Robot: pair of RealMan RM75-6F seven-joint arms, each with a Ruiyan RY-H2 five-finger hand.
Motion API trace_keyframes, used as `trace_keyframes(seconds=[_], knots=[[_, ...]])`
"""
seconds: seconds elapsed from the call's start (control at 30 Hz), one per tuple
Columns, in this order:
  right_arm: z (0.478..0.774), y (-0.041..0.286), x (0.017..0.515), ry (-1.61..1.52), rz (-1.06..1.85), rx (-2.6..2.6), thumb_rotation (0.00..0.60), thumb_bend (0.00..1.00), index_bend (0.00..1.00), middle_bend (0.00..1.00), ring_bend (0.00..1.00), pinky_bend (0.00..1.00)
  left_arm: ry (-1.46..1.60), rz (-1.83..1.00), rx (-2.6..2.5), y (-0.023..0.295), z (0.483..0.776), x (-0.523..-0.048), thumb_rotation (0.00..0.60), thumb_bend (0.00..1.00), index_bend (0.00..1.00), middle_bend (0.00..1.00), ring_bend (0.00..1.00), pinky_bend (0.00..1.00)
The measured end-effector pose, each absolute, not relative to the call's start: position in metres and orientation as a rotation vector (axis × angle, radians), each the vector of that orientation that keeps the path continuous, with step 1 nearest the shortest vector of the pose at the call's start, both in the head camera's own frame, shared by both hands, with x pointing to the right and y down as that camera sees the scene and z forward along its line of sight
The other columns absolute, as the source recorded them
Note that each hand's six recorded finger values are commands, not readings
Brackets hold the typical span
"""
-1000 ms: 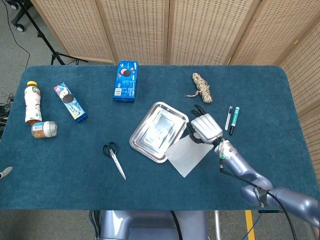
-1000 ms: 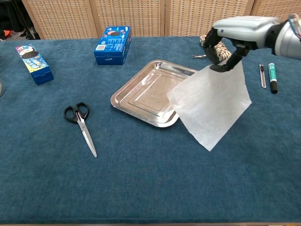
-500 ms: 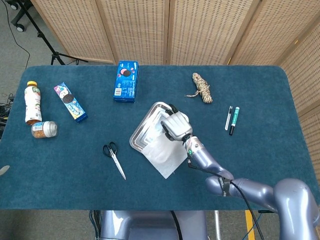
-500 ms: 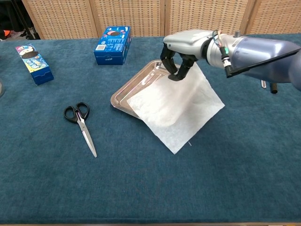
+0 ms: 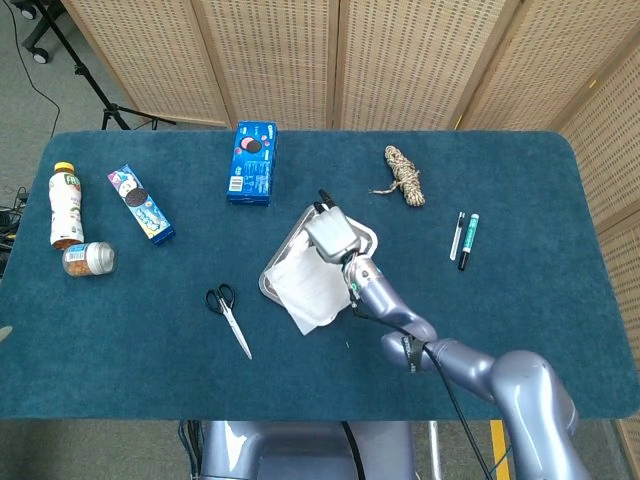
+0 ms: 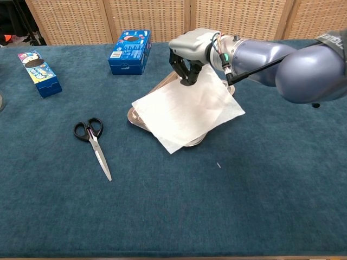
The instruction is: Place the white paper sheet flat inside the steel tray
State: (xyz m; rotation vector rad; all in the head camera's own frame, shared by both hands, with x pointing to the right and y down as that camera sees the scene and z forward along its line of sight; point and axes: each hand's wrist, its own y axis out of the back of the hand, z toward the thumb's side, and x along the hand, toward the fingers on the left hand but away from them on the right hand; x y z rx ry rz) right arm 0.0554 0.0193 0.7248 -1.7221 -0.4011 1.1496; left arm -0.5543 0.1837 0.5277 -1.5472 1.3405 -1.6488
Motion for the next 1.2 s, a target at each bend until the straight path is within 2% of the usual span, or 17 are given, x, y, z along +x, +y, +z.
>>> trace_keyframes(seconds=[0.4, 1.07, 1.17, 1.2], knots=[[0.734, 0.014, 0.029, -0.334, 1.089, -1.679, 0.600, 0.52, 0.69, 0.58, 0.21, 0.00, 1.342, -1.676, -1.536, 0.181, 0.532, -0.556, 0.600, 0.00, 0.00, 0.00, 0.00, 0.00], [0.748, 0.004, 0.018, -0.164, 1.031, -1.520, 0.600, 0.51, 0.69, 0.57, 0.21, 0.04, 1.297, -1.735, -1.526, 0.183, 0.545, -0.555, 0.600, 0.00, 0.00, 0.00, 0.00, 0.00], [0.743, 0.002, 0.016, -0.153, 0.997, -1.467, 0.600, 0.38, 0.68, 0.52, 0.21, 0.05, 1.298, -1.736, -1.525, 0.183, 0.545, -0.555, 0.600, 0.00, 0.00, 0.00, 0.00, 0.00], [0.741, 0.000, 0.017, -0.153, 0.986, -1.444, 0.600, 0.29, 0.63, 0.46, 0.21, 0.05, 1.297, -1.736, -1.526, 0.183, 0.546, -0.555, 0.600, 0.00, 0.00, 0.00, 0.00, 0.00]])
